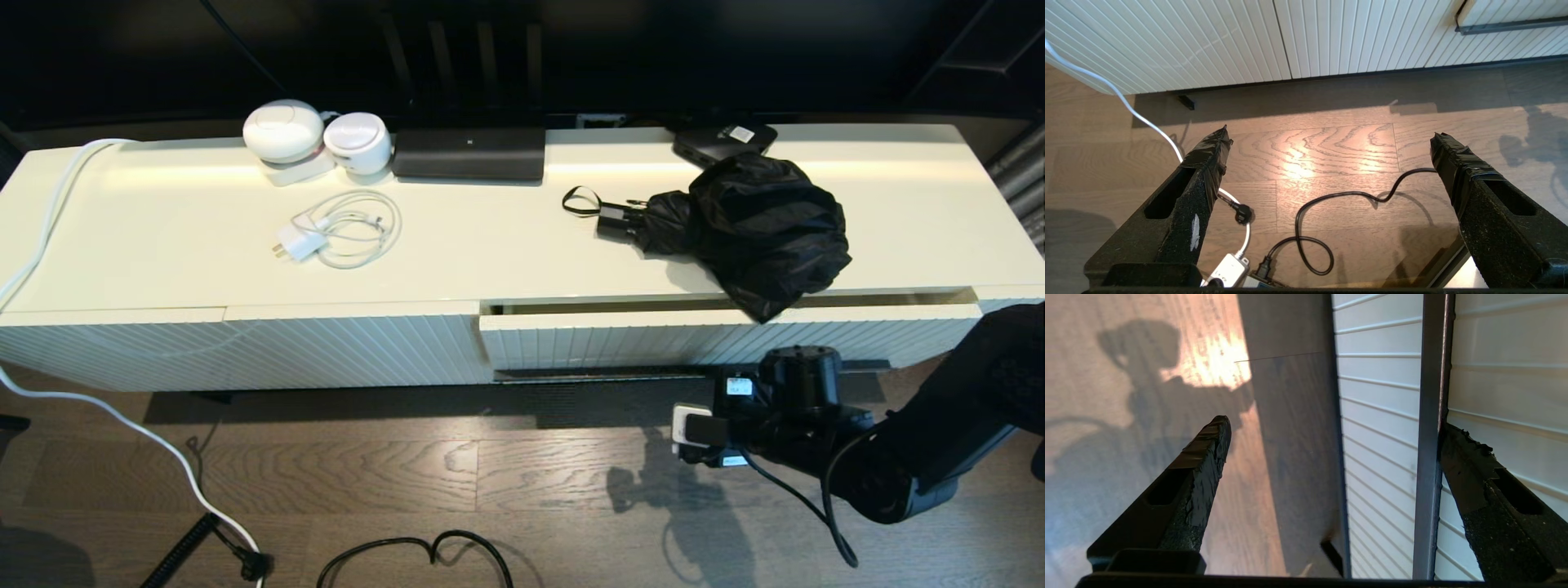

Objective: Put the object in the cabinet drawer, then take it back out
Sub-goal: Open the drawer

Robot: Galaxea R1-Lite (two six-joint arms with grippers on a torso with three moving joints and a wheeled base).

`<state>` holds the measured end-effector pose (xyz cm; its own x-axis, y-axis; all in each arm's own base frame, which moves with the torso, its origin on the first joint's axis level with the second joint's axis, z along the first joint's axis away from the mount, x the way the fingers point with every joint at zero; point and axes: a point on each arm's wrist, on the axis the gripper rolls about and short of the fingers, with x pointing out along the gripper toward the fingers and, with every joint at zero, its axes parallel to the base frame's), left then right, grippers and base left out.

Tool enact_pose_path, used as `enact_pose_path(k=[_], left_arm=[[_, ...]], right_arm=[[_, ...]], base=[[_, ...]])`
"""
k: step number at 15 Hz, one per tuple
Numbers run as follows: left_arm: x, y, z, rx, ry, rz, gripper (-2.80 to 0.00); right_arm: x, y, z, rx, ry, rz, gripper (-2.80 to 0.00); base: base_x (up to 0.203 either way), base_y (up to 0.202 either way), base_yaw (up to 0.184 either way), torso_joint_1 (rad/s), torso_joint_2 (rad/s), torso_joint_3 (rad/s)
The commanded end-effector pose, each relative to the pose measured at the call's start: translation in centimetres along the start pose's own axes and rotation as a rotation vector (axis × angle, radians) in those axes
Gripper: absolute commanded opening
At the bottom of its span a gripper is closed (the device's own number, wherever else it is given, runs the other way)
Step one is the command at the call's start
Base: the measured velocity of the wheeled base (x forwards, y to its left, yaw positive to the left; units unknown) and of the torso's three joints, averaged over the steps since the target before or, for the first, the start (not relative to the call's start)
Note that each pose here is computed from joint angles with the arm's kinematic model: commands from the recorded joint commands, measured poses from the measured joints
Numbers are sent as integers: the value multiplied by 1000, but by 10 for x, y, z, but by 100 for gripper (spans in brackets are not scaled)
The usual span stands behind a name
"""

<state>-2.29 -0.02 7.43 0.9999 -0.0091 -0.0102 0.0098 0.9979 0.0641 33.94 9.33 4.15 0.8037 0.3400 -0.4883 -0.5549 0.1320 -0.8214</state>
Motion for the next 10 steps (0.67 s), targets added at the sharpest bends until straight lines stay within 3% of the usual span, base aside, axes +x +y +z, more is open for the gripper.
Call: enact_pose_path(k=[1,10], left_arm=[[0,0,0,0,2,0,0],[0,0,0,0,1,0,0]], right_arm=[[-3,-1,1,-7,0,-7,0],[-18,11,3,-9,9,33,0]], base=[[0,0,0,0,0,0],[0,0,0,0,0,0]])
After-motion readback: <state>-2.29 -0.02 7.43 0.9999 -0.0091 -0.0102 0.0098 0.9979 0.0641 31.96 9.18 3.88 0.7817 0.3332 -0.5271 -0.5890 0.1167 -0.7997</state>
